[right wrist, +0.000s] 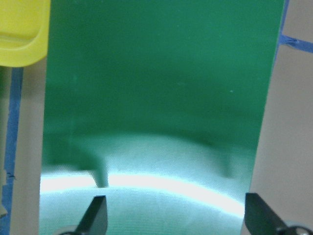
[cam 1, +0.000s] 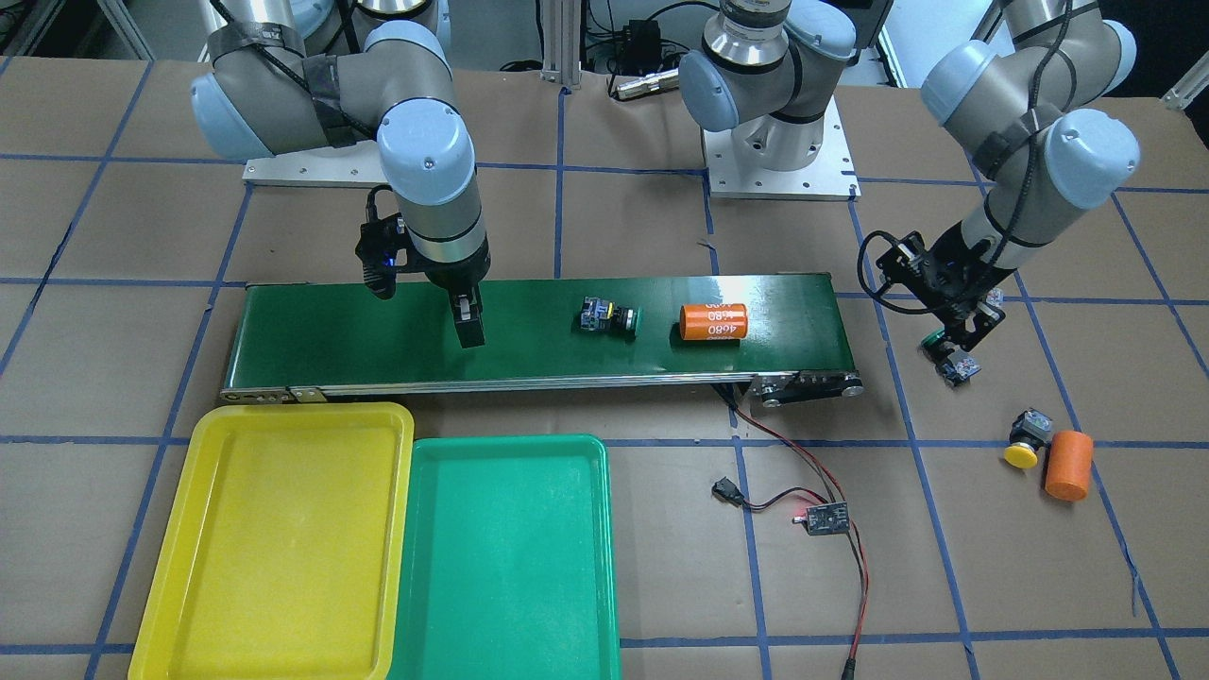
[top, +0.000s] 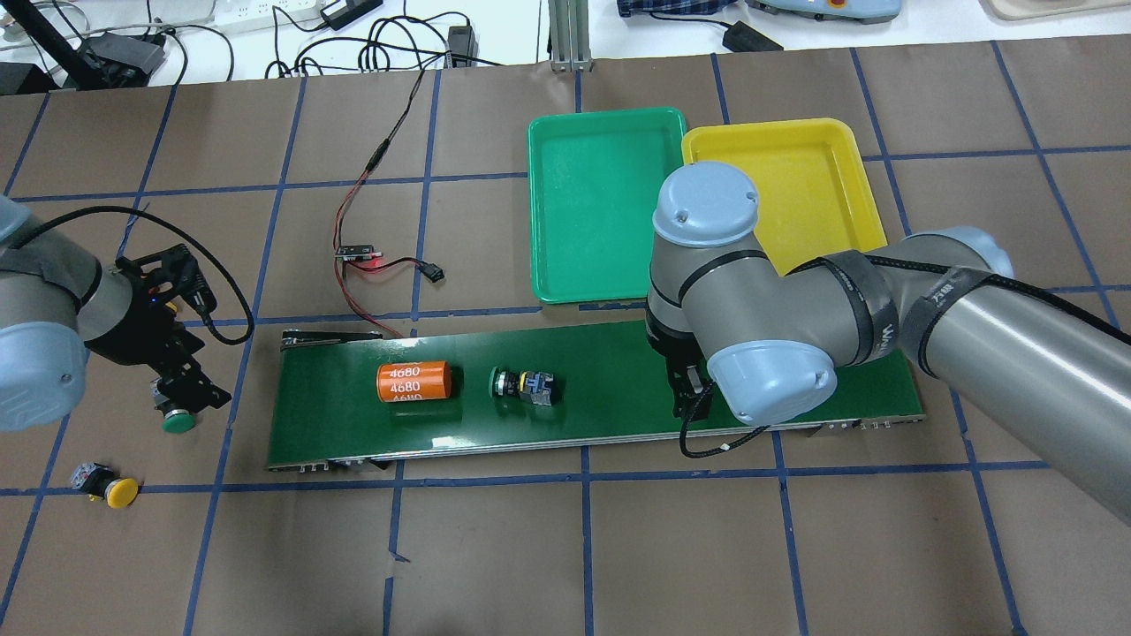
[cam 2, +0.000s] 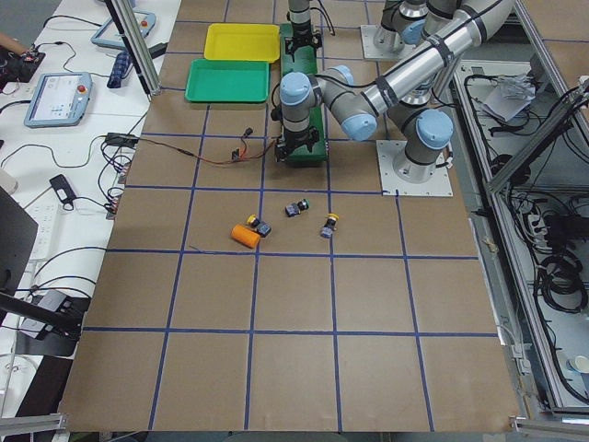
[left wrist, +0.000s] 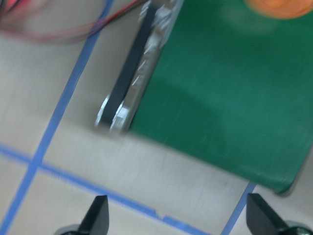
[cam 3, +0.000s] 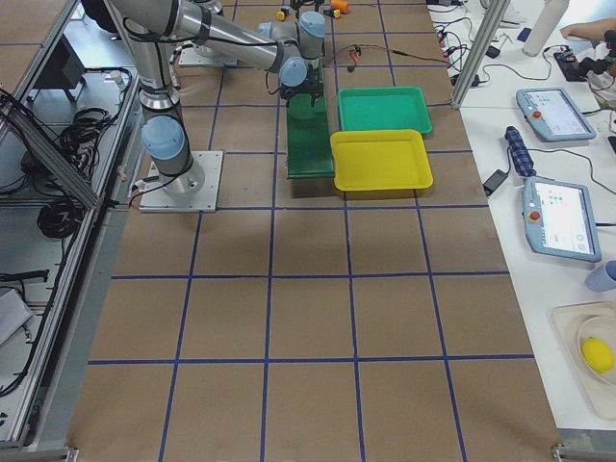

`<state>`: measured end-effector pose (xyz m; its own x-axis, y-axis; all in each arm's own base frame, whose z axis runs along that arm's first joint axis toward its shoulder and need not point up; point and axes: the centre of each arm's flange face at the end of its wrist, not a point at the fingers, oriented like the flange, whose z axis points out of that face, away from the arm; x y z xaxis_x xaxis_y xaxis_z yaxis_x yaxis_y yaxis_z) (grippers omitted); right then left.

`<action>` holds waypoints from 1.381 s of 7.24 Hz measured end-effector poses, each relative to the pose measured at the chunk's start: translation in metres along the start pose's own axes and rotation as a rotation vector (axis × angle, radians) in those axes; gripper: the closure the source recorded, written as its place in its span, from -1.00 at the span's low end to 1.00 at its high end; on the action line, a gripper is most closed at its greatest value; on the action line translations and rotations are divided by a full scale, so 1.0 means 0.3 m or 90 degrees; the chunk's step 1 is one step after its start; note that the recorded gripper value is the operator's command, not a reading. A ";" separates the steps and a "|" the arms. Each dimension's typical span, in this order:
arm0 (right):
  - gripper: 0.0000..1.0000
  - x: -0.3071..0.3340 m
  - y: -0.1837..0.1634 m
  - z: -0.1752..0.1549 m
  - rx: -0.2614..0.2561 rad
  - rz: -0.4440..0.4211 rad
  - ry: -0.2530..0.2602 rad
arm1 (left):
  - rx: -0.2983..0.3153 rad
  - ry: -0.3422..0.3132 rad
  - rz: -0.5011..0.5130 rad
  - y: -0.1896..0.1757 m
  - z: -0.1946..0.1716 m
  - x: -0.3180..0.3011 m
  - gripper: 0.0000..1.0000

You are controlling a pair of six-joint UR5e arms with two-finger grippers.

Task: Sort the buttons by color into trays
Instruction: 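Grasp the second green-capped button with the left gripper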

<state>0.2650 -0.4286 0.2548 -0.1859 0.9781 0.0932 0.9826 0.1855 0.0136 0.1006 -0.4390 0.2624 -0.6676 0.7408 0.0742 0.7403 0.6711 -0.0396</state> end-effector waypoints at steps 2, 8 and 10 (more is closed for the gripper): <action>-1.00 0.008 0.009 0.016 0.002 0.001 0.002 | 0.011 0.000 -0.197 0.053 0.080 -0.063 -1.00; -1.00 0.009 0.016 0.027 0.001 0.010 0.004 | -0.024 -0.001 -0.485 0.211 0.218 -0.206 -1.00; -1.00 0.003 0.003 0.027 0.002 0.010 0.004 | -0.029 0.009 -0.502 0.226 0.257 -0.213 -1.00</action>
<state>0.2657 -0.4269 0.2469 -0.1702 0.9804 0.0992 0.9854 0.1701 0.0091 0.1875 -0.4386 0.1781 -0.9960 0.0461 0.0766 0.0516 0.9961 0.0715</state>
